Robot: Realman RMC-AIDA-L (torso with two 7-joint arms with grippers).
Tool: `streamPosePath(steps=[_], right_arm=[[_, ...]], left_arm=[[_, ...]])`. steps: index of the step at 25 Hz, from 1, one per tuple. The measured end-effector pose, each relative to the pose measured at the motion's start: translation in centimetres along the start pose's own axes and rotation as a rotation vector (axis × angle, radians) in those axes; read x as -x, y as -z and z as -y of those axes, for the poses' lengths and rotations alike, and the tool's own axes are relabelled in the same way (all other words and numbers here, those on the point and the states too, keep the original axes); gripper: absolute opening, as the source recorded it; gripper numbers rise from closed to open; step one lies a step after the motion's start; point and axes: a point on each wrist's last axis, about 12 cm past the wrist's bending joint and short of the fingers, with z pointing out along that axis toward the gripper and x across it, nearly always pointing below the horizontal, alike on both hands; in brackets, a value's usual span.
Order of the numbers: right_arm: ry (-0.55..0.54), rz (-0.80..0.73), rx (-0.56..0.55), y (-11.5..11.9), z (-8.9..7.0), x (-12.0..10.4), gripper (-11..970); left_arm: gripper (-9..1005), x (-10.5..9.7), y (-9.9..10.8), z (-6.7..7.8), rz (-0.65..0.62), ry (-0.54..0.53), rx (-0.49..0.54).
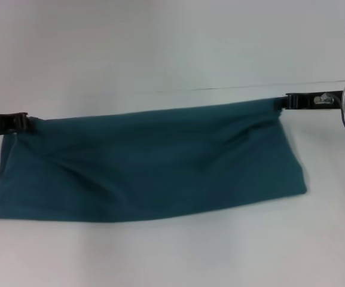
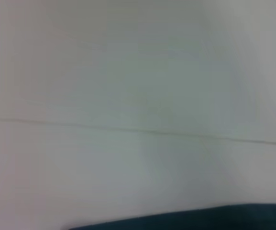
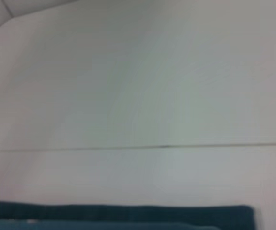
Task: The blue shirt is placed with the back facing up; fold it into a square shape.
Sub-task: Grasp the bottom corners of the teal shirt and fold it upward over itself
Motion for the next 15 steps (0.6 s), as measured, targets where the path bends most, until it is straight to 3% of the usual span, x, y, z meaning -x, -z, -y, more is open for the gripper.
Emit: streamPosePath(steps=[5,7,15], right_arm=[[0.010,0.019,-0.016,-0.3,-0.3,0.2,83],[0.018,0.020,-0.019,-0.5,-0.4,0.4,155],[0.041,0.009,-0.012,-0.8,-1.0,0.6,517]], left_arm=[[66,-0.2,-0.1,-0.6,0.026,0.024,0.021],[66,-0.2,-0.1,-0.8,0.027,0.027,0.026],[462,-0.2,-0.1,-1.0,0.026,0.031,0.031]])
